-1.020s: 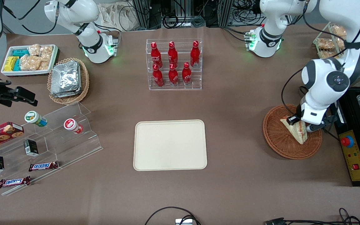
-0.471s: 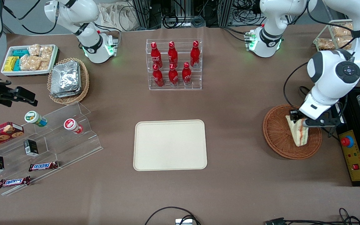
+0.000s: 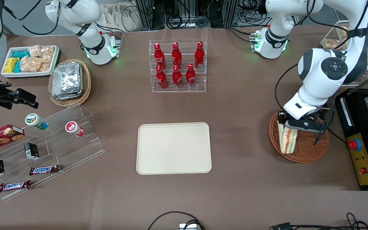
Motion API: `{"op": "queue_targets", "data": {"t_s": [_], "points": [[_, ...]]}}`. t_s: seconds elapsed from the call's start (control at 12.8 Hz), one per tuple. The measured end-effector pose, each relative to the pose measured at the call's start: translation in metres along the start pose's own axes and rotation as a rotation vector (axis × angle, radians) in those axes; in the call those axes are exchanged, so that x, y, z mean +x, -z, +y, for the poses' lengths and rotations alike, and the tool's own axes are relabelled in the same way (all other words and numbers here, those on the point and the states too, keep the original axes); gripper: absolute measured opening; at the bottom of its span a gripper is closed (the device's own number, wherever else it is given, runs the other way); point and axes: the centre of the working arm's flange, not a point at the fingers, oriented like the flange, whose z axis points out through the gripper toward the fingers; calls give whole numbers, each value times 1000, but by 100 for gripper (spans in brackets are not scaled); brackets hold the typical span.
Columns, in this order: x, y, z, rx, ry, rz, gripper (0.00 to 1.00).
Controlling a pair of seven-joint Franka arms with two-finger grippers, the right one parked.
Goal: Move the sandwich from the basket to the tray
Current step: 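Carry the held sandwich with the left gripper over the cream tray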
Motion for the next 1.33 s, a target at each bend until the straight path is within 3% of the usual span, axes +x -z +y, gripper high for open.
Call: {"op": "queue_targets", "data": {"t_s": [0.31,0.55,0.78,1.18,1.33], "points": [[32,37,58,-4,20,-33,30],[51,43,104,-2,43,-26,31],[62,30,155,13,80,-15,31],[81,-8,252,-27,136,-26,33],[85,-31,280,-21,147,-33,33]]}}
